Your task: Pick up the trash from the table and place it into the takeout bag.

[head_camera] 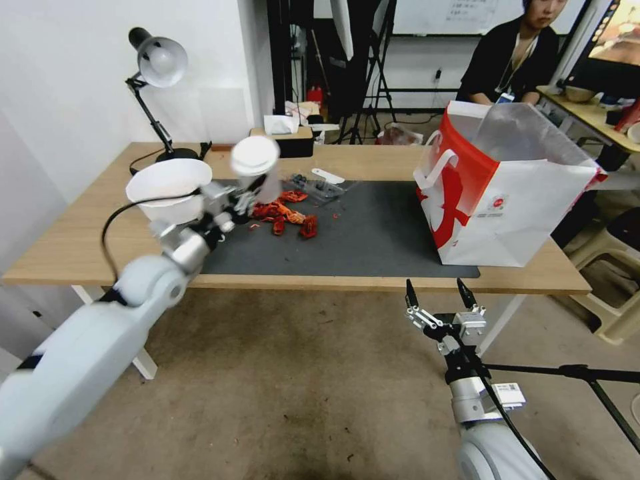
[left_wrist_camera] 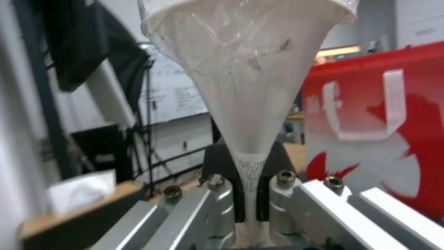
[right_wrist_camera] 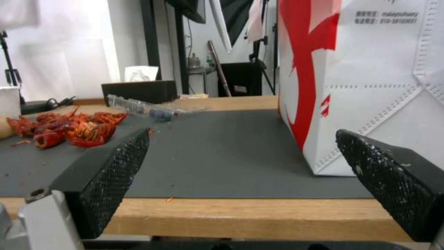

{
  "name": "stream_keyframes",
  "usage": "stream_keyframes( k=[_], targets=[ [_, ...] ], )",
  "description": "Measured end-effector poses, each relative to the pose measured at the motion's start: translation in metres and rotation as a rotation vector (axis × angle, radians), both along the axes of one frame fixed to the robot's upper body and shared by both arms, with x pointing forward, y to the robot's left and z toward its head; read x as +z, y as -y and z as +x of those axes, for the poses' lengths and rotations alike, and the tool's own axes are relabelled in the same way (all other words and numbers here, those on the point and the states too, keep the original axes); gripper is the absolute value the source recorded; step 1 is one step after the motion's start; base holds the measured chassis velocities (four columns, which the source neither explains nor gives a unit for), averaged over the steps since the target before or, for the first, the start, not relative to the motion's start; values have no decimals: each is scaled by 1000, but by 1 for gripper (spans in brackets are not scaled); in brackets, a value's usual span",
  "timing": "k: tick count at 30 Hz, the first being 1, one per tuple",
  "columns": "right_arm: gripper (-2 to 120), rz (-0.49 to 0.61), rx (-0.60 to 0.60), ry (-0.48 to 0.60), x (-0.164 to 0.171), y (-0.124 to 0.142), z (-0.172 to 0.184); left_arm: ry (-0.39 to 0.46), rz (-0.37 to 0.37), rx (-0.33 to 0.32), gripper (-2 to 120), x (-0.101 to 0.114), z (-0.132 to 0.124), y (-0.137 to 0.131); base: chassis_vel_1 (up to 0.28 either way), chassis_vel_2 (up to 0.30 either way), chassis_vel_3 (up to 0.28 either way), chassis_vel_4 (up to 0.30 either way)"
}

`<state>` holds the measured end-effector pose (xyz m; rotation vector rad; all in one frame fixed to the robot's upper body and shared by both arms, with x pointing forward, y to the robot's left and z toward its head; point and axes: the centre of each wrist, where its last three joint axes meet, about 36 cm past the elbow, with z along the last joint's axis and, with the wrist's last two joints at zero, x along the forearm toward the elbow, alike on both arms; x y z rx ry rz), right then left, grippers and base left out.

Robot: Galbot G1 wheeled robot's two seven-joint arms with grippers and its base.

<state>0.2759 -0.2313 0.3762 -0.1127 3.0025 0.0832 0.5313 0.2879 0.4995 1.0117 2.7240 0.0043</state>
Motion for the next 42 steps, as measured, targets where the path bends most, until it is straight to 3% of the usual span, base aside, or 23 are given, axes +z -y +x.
stream_keyframes(
  k=[4,5,8,14,20,21,24,25,29,34,42],
  targets=[
    [100,-7,-5,3,2,2,-1,42,23,-95,2,47,48,40,0,0,0,0],
    [100,-7,-5,3,2,2,-1,42,23,-95,2,47,48,40,0,0,0,0],
    [100,-9,-5,4,4,3,-1,49,44,-161,2,69,69,72,0,0,0,0],
    [100,-15,-5,7,6,4,0,62,65,-226,1,91,90,109,0,0,0,0],
    [100,-22,-10,11,8,7,2,77,67,-333,1,119,107,181,0,0,0,0],
    [100,-22,-10,11,8,7,2,77,67,-333,1,119,107,181,0,0,0,0],
    [100,-22,-12,12,8,8,3,88,70,-392,1,134,109,225,0,0,0,0],
    [100,-22,-12,12,8,8,3,88,70,-392,1,134,109,225,0,0,0,0],
    [100,-22,-18,13,8,9,3,99,88,-439,1,146,113,271,0,0,0,0],
    [100,-19,-22,15,8,10,3,100,106,-467,1,148,115,299,0,0,0,0],
    [100,-11,-27,21,9,9,5,86,159,-514,1,131,117,344,0,0,0,0]
  ],
)
